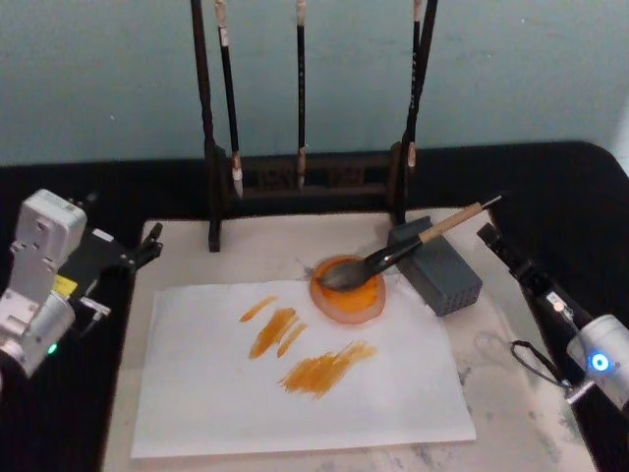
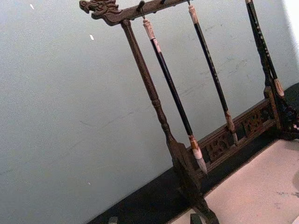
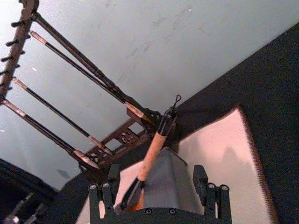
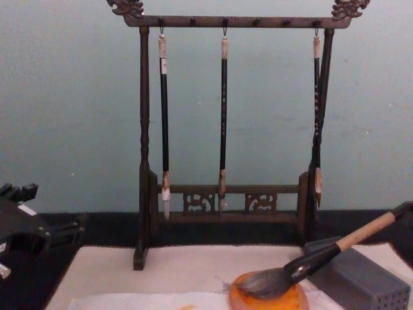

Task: Pick up the brush from the inkstone, write on the paper, then place the brush back to its original position.

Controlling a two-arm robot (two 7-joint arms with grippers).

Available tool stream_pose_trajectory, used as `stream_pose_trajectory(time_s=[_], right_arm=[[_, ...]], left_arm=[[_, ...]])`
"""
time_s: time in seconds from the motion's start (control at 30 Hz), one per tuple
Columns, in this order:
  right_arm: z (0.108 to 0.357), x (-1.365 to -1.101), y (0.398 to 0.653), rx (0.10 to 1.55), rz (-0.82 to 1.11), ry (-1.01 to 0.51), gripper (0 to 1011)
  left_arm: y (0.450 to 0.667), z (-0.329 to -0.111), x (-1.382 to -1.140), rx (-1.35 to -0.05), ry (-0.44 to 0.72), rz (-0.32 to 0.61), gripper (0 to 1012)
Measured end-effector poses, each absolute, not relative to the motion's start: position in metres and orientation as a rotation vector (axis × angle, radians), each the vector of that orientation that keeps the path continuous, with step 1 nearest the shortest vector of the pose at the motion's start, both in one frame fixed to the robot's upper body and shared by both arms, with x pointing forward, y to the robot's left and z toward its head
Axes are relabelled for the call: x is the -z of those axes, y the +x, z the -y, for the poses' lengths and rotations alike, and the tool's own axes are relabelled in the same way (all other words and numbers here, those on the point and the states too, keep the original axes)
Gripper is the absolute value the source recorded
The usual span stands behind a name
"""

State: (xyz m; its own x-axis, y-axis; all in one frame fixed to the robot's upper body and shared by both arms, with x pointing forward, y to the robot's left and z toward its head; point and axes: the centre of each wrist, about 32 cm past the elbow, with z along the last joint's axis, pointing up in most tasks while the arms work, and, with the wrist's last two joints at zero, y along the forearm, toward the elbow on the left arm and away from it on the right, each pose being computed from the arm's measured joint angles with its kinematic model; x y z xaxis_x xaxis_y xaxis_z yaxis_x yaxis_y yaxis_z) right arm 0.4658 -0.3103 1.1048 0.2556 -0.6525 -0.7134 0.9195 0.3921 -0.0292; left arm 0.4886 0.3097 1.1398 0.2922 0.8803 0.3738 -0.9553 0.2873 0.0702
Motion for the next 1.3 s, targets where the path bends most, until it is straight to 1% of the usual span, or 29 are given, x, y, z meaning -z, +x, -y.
stream_pose_trajectory(time_s=[0.23, 0.57, 0.8, 1.03, 1.3], right_arm=[[0.306, -1.097, 0.484, 1.061, -0.746, 0.467, 1000], [0.302, -1.089, 0.510, 1.056, -0.767, 0.479, 1000], [0.297, -1.084, 0.520, 1.074, -0.759, 0.518, 1000], [0.285, -1.078, 0.529, 1.069, -0.755, 0.543, 1000], [0.280, -1.078, 0.534, 1.068, -0.753, 0.553, 1000]], left_arm=[[0.489, -0.310, -1.140, -1.248, 0.304, 0.285, 1001], [0.489, -0.310, -1.140, -1.248, 0.305, 0.285, 1001], [0.489, -0.310, -1.140, -1.248, 0.304, 0.285, 1001], [0.489, -0.310, -1.140, -1.248, 0.304, 0.285, 1001], [0.489, -0.310, -1.140, -1.248, 0.304, 0.285, 1001]])
